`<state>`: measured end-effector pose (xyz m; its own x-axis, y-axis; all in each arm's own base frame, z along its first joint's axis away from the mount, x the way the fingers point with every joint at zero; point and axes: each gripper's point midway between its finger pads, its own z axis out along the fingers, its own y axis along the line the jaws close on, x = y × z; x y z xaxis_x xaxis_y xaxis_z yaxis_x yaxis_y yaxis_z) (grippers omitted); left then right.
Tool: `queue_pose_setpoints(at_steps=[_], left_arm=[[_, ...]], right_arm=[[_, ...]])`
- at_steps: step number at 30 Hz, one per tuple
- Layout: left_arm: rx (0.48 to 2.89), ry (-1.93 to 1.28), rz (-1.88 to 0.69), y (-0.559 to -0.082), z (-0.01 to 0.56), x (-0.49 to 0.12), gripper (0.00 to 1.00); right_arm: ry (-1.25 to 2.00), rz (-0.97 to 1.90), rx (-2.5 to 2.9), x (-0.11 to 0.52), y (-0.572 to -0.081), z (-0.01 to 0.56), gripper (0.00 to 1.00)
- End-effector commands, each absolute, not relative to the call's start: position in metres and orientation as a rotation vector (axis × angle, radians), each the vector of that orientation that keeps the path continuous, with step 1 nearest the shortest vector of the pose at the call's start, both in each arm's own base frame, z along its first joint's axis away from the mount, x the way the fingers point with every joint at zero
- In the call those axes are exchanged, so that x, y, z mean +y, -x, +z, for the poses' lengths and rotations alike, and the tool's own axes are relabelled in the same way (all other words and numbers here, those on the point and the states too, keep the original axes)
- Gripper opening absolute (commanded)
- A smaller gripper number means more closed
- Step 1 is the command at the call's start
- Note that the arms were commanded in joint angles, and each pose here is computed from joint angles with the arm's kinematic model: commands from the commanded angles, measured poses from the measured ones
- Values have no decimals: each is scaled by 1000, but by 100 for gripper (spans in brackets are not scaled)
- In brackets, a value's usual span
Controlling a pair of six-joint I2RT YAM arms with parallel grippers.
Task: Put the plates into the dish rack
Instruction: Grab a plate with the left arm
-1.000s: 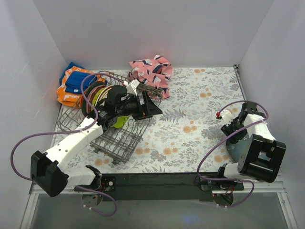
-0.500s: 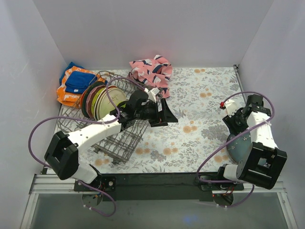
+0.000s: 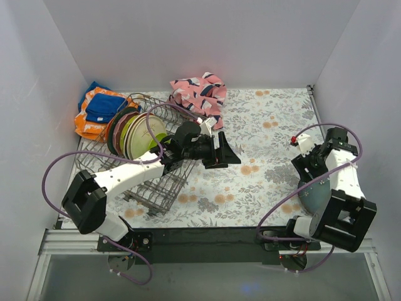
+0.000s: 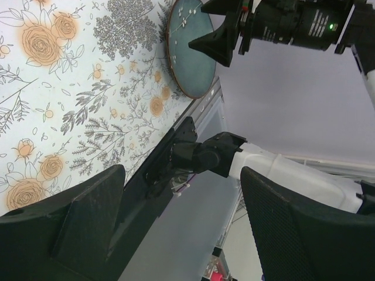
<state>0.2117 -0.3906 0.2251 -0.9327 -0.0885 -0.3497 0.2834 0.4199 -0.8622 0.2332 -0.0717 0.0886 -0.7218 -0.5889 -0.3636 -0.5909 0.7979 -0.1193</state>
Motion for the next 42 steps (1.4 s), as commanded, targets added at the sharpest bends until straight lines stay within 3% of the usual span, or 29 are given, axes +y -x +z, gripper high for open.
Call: queue_pose_setpoints(at_steps=[1,5,22,33,42], left_arm=[[2292,-213,-1571,-207,241,-398,78],[2295,-225,-1562,-205,240,-395,78],[2352,-156,-1485,-210,234,-389,77],[2388,-139,-1437,-212,228,-386,77],[2395,-134,-1430,-213,227,-387,77]], right_arm=[[999,1,2606,-104,-252,99,78],[1298,132,2560,-116,-253,92,79],[1863,170,2342,-160,-286,53,72],[2029,511,2318,-154,-261,39,62],[2060,603,2360,-161,-260,26,56]])
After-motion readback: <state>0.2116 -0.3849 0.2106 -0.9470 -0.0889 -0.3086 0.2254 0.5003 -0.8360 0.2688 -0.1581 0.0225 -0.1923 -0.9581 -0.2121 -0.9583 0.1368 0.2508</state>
